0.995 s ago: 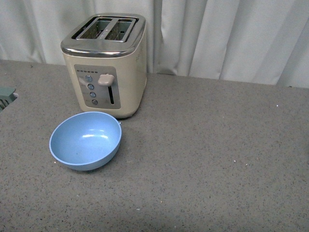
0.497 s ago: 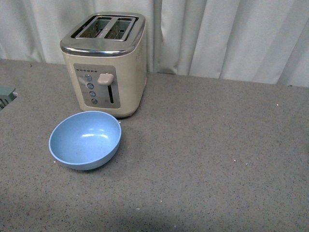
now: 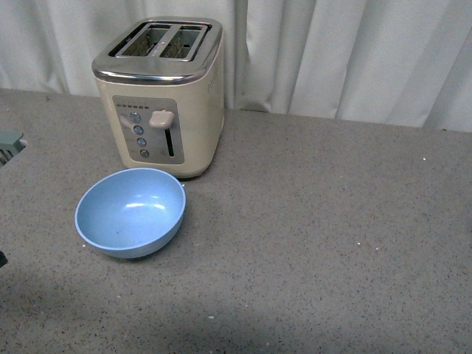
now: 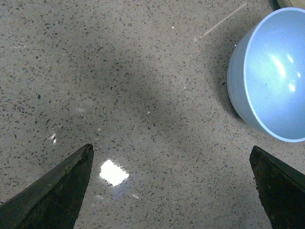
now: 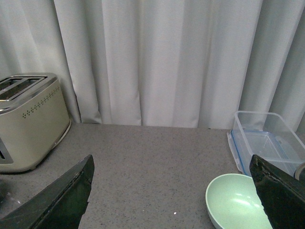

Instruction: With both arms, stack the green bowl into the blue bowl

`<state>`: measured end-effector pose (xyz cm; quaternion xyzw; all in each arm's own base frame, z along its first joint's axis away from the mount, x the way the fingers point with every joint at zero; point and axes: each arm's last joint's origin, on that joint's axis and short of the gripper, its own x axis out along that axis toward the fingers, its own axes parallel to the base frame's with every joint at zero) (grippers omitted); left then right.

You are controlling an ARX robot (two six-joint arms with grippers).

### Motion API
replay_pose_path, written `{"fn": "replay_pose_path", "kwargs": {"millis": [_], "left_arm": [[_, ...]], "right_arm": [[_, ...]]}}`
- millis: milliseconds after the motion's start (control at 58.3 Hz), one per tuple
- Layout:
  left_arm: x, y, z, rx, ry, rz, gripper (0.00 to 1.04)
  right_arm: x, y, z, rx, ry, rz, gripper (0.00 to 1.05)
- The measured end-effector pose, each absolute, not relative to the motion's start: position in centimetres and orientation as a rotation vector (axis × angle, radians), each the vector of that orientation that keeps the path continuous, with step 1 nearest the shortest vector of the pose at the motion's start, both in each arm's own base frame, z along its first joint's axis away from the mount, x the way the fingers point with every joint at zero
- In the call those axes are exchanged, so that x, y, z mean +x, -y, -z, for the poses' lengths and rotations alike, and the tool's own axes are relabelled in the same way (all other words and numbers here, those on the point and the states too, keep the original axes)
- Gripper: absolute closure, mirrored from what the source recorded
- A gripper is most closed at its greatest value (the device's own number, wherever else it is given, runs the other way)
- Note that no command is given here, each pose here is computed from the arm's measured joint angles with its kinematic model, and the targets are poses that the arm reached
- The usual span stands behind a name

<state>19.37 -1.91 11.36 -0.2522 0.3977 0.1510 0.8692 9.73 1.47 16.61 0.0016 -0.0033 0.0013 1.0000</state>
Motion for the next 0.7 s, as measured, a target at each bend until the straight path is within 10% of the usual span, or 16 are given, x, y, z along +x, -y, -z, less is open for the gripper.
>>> {"fn": "replay_pose_path", "kwargs": {"millis": [703], "left_arm": [[23.9,6.5,-9.4,-0.374,-0.926,-0.146,0.06]], "right_arm": [[9.7,-1.5,-16.6,0.003,0.007,-0.003,0.09]]}}
